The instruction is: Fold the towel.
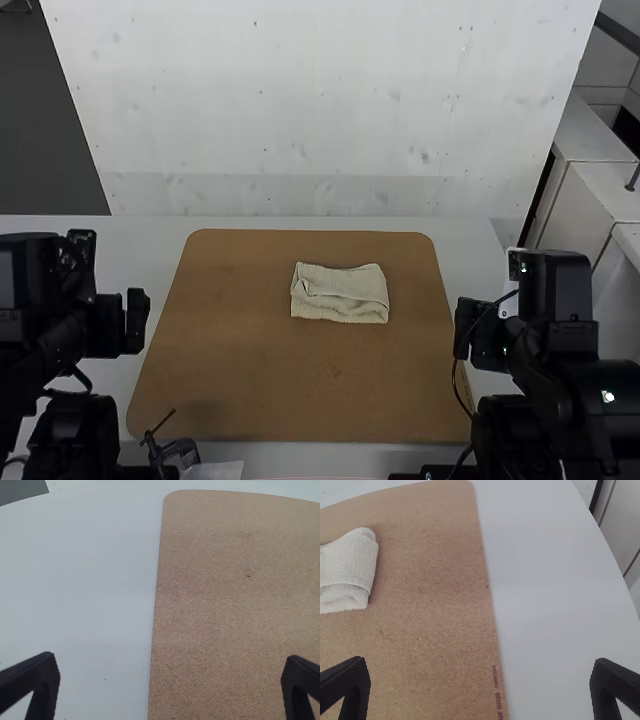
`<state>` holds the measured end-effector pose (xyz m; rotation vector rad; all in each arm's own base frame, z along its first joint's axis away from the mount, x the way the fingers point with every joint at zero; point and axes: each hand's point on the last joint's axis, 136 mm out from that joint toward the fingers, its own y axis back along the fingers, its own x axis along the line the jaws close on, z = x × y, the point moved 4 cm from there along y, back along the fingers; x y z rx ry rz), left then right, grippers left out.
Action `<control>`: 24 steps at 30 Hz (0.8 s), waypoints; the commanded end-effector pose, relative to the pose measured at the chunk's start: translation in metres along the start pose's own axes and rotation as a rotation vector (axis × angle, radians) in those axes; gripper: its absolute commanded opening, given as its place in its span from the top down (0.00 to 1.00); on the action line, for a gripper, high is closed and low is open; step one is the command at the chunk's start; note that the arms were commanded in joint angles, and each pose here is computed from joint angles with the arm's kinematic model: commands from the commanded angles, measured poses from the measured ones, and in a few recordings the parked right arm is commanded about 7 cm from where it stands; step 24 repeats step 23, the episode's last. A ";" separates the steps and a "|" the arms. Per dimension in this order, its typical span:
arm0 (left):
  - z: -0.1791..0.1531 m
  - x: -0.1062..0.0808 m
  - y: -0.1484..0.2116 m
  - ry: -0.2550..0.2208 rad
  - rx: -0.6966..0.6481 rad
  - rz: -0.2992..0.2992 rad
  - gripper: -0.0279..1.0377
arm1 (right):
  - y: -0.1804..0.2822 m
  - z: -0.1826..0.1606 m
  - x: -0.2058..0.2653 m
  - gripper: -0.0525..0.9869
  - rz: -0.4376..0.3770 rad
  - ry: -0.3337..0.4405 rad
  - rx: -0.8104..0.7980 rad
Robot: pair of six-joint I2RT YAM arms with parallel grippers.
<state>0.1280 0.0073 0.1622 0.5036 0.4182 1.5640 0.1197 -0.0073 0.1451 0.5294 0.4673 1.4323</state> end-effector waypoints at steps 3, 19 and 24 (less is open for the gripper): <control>0.004 0.000 0.003 -0.004 -0.026 -0.001 0.04 | 0.008 0.009 0.003 0.03 0.025 -0.017 -0.038; 0.004 0.000 0.003 -0.004 -0.026 -0.001 0.04 | 0.008 0.009 0.003 0.03 0.027 -0.014 -0.038; 0.004 0.000 0.003 -0.004 -0.026 -0.001 0.04 | 0.007 0.008 0.003 0.03 0.027 -0.014 -0.035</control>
